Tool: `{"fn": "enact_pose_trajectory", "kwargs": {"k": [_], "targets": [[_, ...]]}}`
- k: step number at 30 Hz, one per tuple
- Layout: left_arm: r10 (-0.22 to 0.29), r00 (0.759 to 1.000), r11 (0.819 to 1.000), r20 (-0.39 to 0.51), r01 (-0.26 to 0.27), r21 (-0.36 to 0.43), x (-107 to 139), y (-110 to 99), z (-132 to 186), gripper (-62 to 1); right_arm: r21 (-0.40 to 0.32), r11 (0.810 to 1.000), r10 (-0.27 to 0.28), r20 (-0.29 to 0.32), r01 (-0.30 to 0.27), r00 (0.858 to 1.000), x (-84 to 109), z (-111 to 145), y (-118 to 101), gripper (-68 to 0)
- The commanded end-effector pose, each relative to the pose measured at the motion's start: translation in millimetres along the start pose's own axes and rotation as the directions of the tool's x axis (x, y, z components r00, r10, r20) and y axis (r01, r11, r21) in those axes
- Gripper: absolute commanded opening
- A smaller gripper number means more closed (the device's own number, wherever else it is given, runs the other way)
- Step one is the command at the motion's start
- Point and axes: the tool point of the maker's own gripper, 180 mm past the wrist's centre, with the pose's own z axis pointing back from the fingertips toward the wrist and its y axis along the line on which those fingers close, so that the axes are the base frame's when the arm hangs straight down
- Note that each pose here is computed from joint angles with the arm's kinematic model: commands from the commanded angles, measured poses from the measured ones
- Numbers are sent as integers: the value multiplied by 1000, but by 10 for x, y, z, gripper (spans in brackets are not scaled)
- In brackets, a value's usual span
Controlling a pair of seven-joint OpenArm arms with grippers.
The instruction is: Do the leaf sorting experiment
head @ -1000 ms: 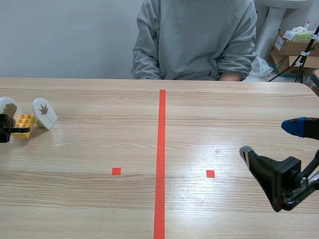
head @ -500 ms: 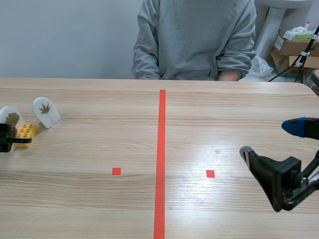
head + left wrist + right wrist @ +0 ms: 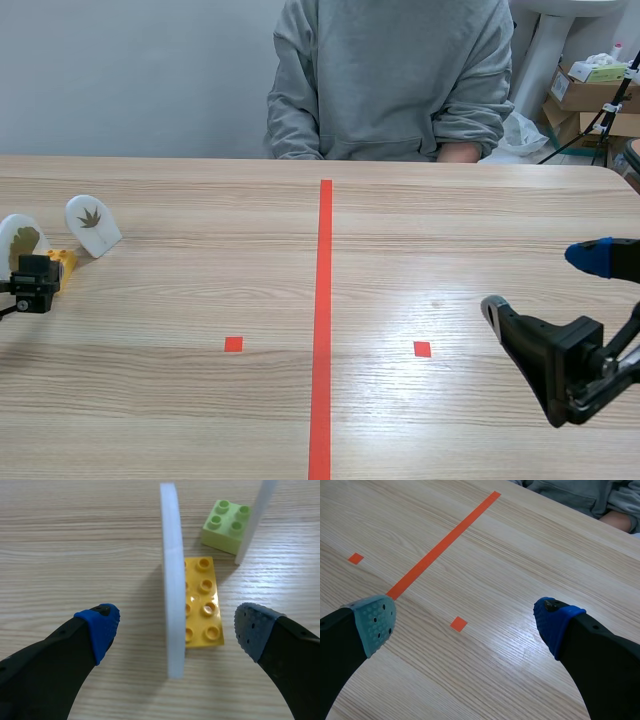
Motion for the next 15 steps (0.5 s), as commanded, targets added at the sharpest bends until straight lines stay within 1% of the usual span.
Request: {"fn": "enact_pose_trajectory", "kwargs": {"k": [1,3,5,6,9,10,12,13,15], "targets": [[-55,997,998,48,55,7,172,103,105,-112,-7,1000,9,26,-8,1000,91,-9,-30,-111],[-104,993,994,50,105,-5,169,68,209,-112,-7,1000,9,26,-8,1000,90,-9,-30,-111],[-159,986,987,55,161,-26,166,-2,335,-112,-7,1000,9,26,-8,1000,90,-9,-30,-111],[-187,981,981,61,189,-37,164,-51,407,-112,-7,1000,9,26,-8,1000,90,-9,-30,-111],[-241,966,965,95,249,-86,187,-264,654,-112,-7,1000,9,23,-8,1000,86,-9,-30,-111],[-259,960,957,108,271,-107,198,-367,748,-112,-7,1000,9,23,-8,1000,86,-9,-30,-111],[-262,955,941,138,285,-181,230,-645,963,-112,-7,1000,9,23,-8,1000,85,-9,-30,-111],[-266,952,928,152,296,-225,240,-802,1077,-112,-7,1000,9,23,-8,1000,85,-9,-30,-111],[-286,942,894,178,329,-303,242,-1122,1316,-112,-7,1000,9,23,-8,1000,86,-9,-30,-111]]}}
